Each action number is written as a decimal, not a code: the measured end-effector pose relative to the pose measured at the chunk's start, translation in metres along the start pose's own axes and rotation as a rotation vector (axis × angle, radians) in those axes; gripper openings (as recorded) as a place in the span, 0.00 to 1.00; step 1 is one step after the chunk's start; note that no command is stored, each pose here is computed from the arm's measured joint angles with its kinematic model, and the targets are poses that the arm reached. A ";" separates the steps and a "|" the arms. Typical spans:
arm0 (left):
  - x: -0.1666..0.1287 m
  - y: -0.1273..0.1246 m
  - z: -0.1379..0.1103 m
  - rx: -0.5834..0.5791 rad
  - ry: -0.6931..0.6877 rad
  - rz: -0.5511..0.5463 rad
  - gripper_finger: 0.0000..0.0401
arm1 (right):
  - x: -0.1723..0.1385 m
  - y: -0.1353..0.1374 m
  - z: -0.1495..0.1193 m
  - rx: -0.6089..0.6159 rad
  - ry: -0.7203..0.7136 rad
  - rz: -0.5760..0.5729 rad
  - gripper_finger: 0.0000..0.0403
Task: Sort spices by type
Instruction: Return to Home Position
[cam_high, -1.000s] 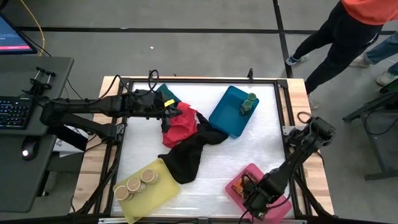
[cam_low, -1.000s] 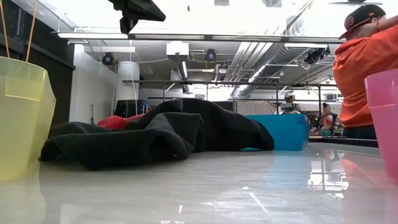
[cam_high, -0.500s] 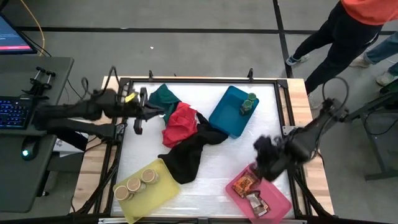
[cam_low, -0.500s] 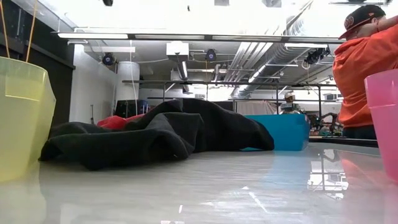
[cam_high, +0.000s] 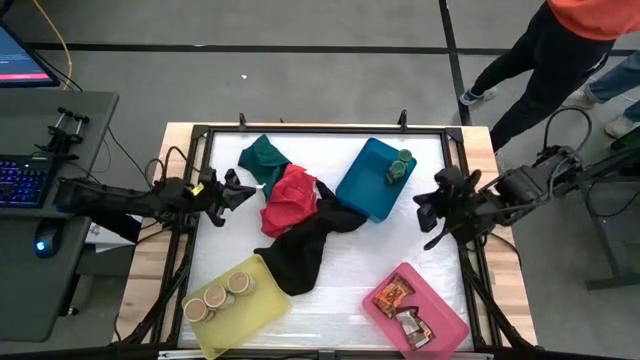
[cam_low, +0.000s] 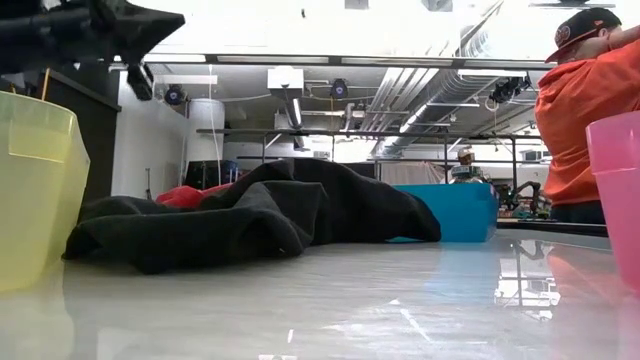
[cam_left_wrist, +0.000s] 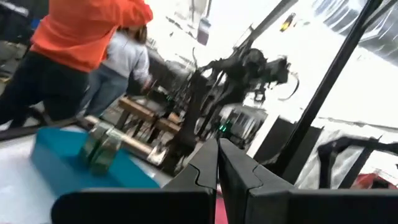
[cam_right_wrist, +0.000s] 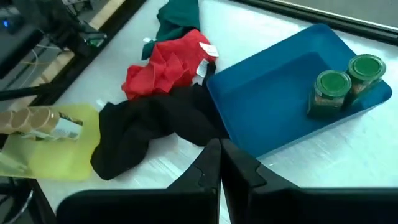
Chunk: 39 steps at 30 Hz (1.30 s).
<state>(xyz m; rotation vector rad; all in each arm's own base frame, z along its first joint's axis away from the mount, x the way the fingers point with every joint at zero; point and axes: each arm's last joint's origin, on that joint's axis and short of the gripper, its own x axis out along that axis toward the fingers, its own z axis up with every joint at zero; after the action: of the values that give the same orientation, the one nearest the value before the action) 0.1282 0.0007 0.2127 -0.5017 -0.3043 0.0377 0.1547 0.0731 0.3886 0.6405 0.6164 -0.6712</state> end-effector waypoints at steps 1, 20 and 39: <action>-0.002 0.002 -0.002 0.013 0.018 0.012 0.00 | -0.001 -0.002 0.001 0.004 -0.010 0.004 0.01; -0.022 0.022 -0.021 -0.125 0.139 0.125 0.00 | 0.030 -0.036 -0.062 -0.068 0.153 0.393 0.00; -0.022 0.022 -0.021 -0.098 0.142 0.125 0.00 | 0.113 -0.147 -0.076 -0.178 -0.455 0.774 0.00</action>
<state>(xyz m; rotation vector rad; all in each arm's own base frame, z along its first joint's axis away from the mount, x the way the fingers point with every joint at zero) 0.1143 0.0080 0.1785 -0.6172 -0.1354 0.1089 0.0964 -0.0045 0.2132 0.4831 -0.0210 -0.0205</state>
